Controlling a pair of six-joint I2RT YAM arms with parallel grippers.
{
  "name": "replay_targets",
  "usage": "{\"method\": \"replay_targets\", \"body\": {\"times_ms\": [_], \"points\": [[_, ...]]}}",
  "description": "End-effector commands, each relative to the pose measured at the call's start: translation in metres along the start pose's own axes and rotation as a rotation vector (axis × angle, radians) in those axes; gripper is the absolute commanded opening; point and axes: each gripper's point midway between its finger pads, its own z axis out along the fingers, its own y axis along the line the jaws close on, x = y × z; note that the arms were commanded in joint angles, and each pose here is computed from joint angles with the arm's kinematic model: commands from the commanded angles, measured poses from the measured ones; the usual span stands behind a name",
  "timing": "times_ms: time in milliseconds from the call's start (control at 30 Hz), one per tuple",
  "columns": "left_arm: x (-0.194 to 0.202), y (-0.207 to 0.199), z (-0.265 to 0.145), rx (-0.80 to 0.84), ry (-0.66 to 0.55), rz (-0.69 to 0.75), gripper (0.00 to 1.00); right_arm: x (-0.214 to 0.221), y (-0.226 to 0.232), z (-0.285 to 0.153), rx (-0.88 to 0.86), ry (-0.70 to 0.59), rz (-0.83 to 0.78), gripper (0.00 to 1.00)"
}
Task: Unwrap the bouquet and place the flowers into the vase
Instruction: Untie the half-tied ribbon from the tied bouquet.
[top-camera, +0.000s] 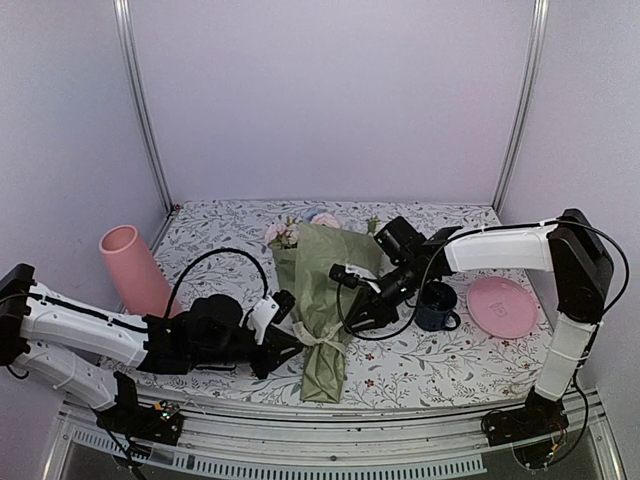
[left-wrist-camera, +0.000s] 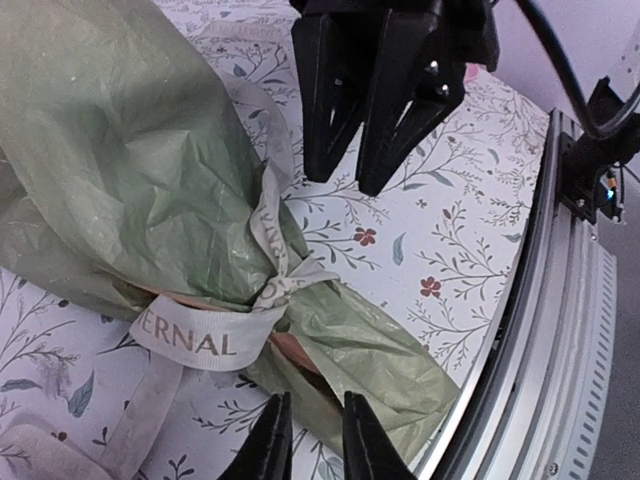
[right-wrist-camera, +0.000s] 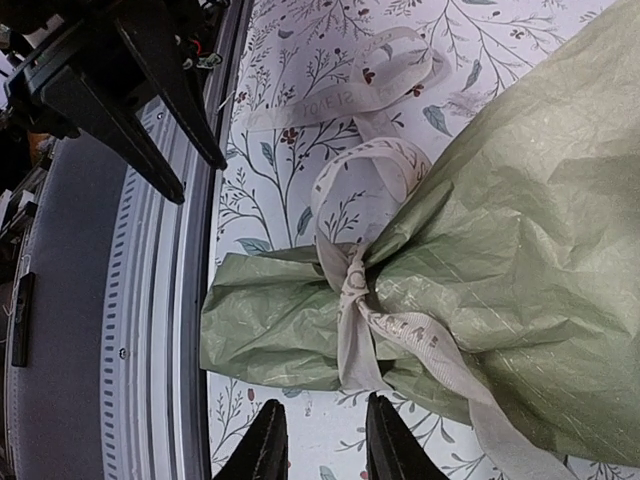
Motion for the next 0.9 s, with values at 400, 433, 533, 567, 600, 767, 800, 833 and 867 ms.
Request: {"method": "replay_targets", "body": {"times_ms": [400,433,533,567,600,767,800,833,867], "points": [[-0.003,0.007,0.007,-0.058,-0.096,-0.022,0.18,0.002,-0.015,0.057,0.042,0.070,-0.024,0.38],[-0.002,0.005,0.007,-0.055,-0.093,-0.022,0.18,0.004,-0.017,0.060,0.051,0.079,-0.020,0.39],[0.001,0.003,0.009,-0.052,-0.086,-0.027,0.18,0.009,-0.021,0.067,0.074,0.107,-0.017,0.40],[0.000,0.001,0.009,-0.051,-0.085,-0.028,0.18,0.010,-0.022,0.069,0.076,0.112,-0.017,0.40],[0.001,0.001,0.009,-0.054,-0.081,-0.028,0.20,0.011,-0.021,0.071,0.077,0.117,-0.019,0.39],[0.003,0.005,0.013,-0.083,-0.077,-0.027,0.25,0.010,-0.025,0.071,0.112,0.121,-0.021,0.24],[0.002,0.006,0.014,-0.086,-0.079,-0.024,0.25,0.009,-0.025,0.070,0.115,0.119,-0.019,0.21],[0.002,0.006,0.015,-0.088,-0.078,-0.017,0.26,0.005,-0.023,0.066,0.117,0.110,-0.024,0.16],[0.002,0.005,0.017,-0.090,-0.075,-0.009,0.26,0.002,-0.020,0.063,0.117,0.101,-0.030,0.12]]}}
